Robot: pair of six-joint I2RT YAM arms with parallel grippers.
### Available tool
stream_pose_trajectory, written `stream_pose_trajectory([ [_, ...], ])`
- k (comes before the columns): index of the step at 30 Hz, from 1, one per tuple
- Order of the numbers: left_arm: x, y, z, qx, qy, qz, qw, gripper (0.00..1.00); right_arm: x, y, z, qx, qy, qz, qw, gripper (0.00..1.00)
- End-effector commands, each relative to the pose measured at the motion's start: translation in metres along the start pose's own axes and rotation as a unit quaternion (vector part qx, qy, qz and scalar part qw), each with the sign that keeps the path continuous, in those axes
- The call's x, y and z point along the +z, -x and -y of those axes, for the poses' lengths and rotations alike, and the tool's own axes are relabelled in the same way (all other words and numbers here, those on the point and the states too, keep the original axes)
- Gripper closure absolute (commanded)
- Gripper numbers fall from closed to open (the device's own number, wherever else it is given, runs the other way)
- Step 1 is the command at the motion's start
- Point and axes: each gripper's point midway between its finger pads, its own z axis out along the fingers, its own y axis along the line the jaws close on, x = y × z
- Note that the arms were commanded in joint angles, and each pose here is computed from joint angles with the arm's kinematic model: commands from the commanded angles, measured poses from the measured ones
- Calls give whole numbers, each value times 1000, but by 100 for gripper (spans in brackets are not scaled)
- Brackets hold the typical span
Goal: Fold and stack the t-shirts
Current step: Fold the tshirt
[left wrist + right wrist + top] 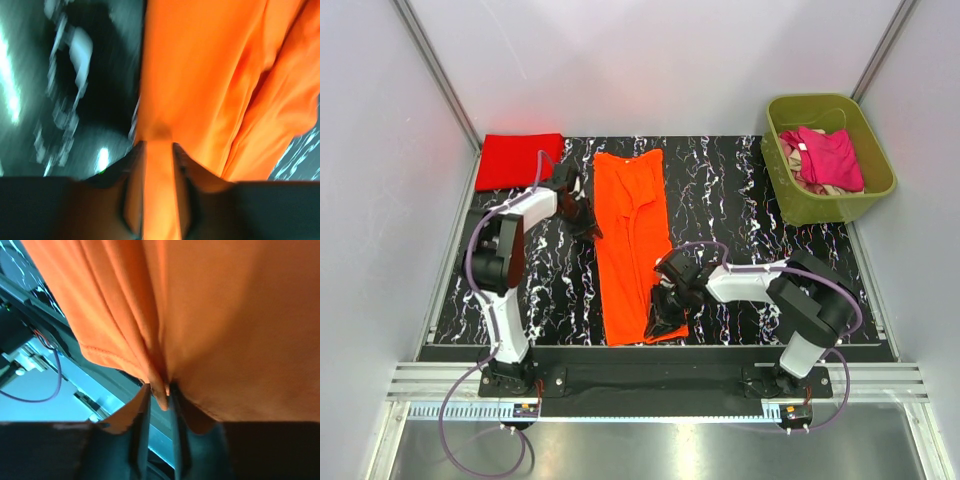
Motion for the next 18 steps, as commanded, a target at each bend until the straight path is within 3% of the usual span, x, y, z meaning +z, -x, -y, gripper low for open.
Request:
stream_pose_trajectory([
  [1,-48,-7,5,26,-5,34,999,60,-15,-2,-8,-37,-10,6,999,68],
  [5,-76,-53,7,22,-43,18,999,51,-29,13,-22,-70,-23,30,997,49],
  [7,-80,-77,3,4,-50,1,999,50,-38,26,-34,-95,-27,39,994,46],
  [14,-77,-194,-14,-30,-68,-83,994,51,-51,89,-75,-127,-12,78,989,45],
  [18,-70,-228,-14,-42,-94,-100,990,49,-59,144,-94,-126,1,113,986,50],
])
